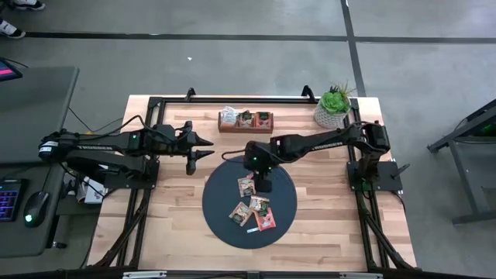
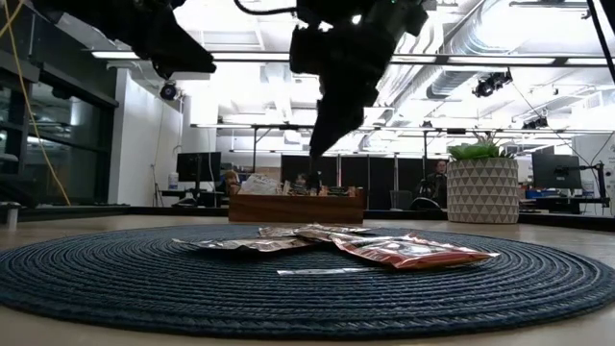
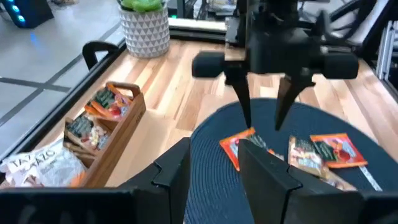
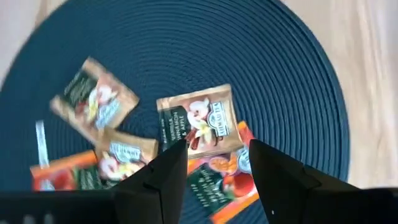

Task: Pick & Place Tea
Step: Put the brown tea bag into the middle section of the wooden organizer

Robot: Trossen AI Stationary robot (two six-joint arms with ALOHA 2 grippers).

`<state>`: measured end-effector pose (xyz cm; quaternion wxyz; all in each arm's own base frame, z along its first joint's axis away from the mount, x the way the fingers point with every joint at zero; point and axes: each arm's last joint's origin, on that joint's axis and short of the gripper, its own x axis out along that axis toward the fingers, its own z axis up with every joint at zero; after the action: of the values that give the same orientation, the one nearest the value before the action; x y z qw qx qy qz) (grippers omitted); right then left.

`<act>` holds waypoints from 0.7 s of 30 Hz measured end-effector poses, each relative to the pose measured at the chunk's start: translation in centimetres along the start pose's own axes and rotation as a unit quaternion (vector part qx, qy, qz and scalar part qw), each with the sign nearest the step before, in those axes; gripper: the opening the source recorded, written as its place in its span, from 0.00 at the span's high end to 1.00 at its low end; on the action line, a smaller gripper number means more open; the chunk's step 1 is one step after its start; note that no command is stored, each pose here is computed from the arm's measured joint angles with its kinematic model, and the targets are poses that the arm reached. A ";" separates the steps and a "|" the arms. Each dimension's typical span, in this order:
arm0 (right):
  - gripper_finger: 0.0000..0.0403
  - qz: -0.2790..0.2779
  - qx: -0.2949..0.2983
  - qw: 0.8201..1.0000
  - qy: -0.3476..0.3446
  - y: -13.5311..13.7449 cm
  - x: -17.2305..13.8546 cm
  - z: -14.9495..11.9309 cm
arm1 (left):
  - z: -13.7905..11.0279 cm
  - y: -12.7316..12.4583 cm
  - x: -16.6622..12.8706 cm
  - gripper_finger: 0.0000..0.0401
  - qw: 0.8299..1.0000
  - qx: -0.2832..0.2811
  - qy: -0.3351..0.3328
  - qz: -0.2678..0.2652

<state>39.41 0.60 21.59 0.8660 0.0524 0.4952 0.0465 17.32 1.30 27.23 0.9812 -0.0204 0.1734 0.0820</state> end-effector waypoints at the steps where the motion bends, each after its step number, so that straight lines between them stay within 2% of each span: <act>1: 0.58 -0.002 0.035 0.999 0.001 0.1 0.0 0.0 | -0.1 0.0 0.0 0.67 1.000 0.000 0.005 -0.002; 4: 0.58 -0.002 0.166 0.986 0.017 0.6 0.1 -0.3 | -0.2 -0.1 0.0 0.67 1.000 0.001 0.013 -0.011; 7: 0.58 -0.015 0.293 0.955 0.044 1.4 0.1 -1.0 | -0.5 -0.1 0.0 0.67 0.999 0.002 0.026 -0.021; 10: 0.58 -0.038 0.376 0.924 0.057 2.6 0.3 -1.5 | -0.7 -0.1 0.0 0.67 0.999 0.004 0.037 -0.021; 12: 0.58 -0.054 0.402 0.911 0.069 3.8 0.3 -2.0 | -0.8 -0.1 0.0 0.67 0.999 0.012 0.043 -0.021; 16: 0.58 -0.083 0.425 0.898 0.079 6.0 0.4 -2.8 | -0.9 -0.1 0.0 0.67 0.999 0.017 0.046 -0.022; 21: 0.58 -0.091 0.475 0.872 0.074 8.4 0.4 -3.5 | -0.9 -0.1 0.0 0.67 0.998 0.022 0.046 -0.022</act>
<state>36.40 9.17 20.61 0.6980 0.4079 0.5231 -0.2697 16.99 1.14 26.41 0.9739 -0.0062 0.2198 0.0556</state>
